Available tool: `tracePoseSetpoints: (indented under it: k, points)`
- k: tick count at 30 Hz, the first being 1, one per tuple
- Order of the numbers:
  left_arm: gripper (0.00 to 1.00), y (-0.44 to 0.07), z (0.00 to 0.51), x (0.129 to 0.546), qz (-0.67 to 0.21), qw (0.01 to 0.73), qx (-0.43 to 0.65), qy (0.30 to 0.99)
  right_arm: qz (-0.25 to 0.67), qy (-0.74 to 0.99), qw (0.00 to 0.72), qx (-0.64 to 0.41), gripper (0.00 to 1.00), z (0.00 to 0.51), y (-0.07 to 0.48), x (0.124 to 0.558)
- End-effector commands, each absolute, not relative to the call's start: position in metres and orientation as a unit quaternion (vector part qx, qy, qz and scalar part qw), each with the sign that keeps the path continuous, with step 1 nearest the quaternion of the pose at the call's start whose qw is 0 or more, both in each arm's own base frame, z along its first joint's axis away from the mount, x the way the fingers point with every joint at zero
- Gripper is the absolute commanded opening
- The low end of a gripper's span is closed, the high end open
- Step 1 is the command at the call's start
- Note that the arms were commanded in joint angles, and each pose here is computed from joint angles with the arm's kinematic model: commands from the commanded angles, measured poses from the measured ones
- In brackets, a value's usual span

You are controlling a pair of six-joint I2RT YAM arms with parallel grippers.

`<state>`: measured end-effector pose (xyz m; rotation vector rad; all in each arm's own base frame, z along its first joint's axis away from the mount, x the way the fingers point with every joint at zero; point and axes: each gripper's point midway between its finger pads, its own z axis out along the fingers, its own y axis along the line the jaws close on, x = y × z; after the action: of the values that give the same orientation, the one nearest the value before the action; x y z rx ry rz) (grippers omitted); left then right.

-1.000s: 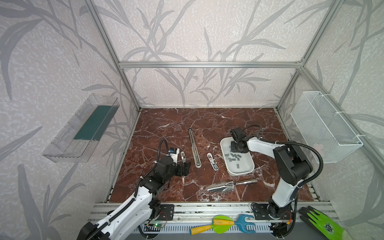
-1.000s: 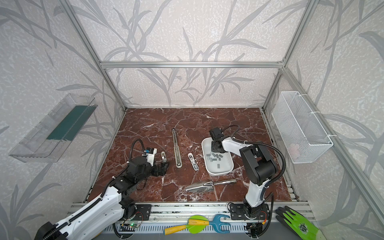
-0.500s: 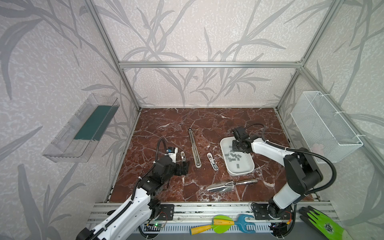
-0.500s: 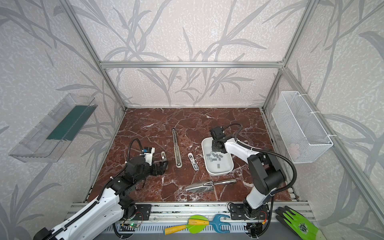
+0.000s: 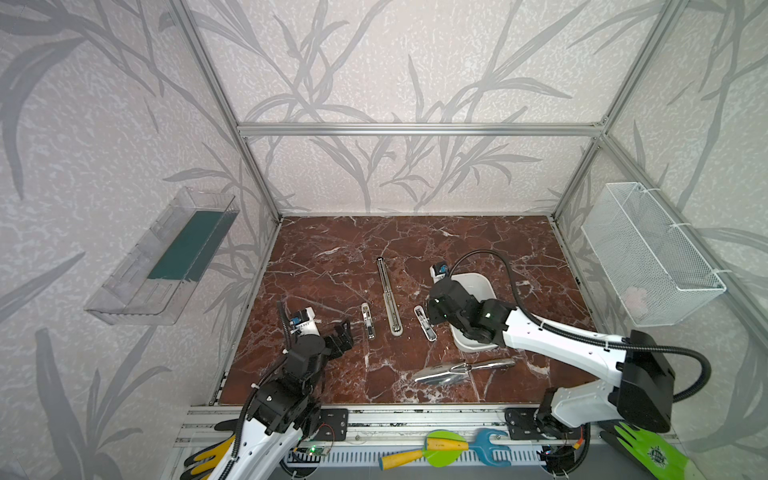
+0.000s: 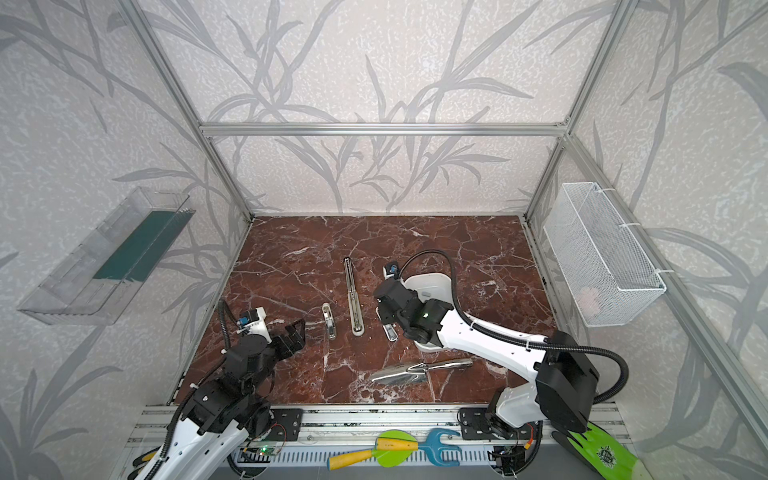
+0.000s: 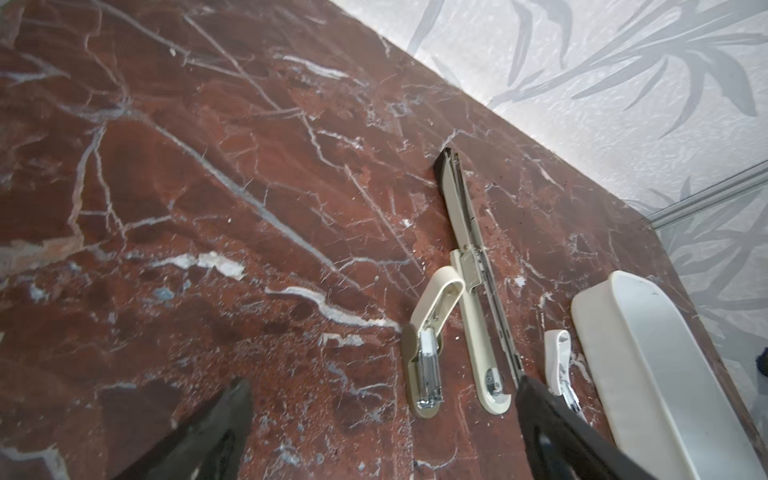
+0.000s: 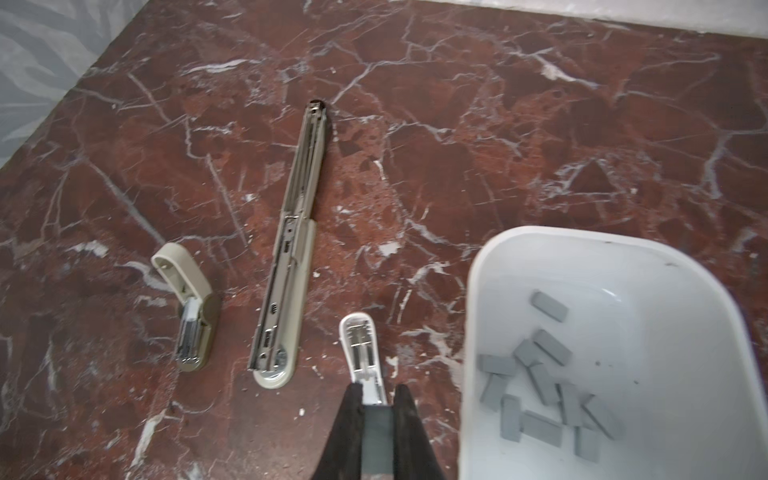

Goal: Load the staples into the stapler

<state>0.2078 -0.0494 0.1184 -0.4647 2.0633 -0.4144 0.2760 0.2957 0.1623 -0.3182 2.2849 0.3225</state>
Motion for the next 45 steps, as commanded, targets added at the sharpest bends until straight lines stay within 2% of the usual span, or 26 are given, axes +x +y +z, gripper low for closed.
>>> tracePoseSetpoints:
  k: [1,8,13,18,29,45]
  points:
    - [0.99,-0.042,0.103,0.208,-0.152,0.456,-0.224,0.848,0.144,0.894,0.412,-0.104,0.1,0.163,0.319,0.282]
    - [0.99,-0.078,0.076,0.22,-0.168,0.376,-0.173,0.895,0.161,0.9,0.38,-0.137,0.08,0.13,0.367,0.263]
    - [0.99,-0.091,0.068,0.222,-0.176,0.347,-0.154,0.908,0.164,0.909,0.357,-0.137,0.08,0.109,0.386,0.258]
    - [0.99,-0.095,0.073,0.221,-0.195,0.355,-0.148,0.902,0.165,0.91,0.351,-0.146,0.08,0.103,0.403,0.261]
    - [0.99,-0.08,0.095,0.216,-0.216,0.421,-0.171,0.864,0.143,0.911,0.361,-0.141,0.08,0.089,0.41,0.277]
    - [0.99,-0.083,0.092,0.217,-0.214,0.41,-0.169,0.87,0.107,0.909,0.371,-0.154,0.08,0.081,0.4,0.284]
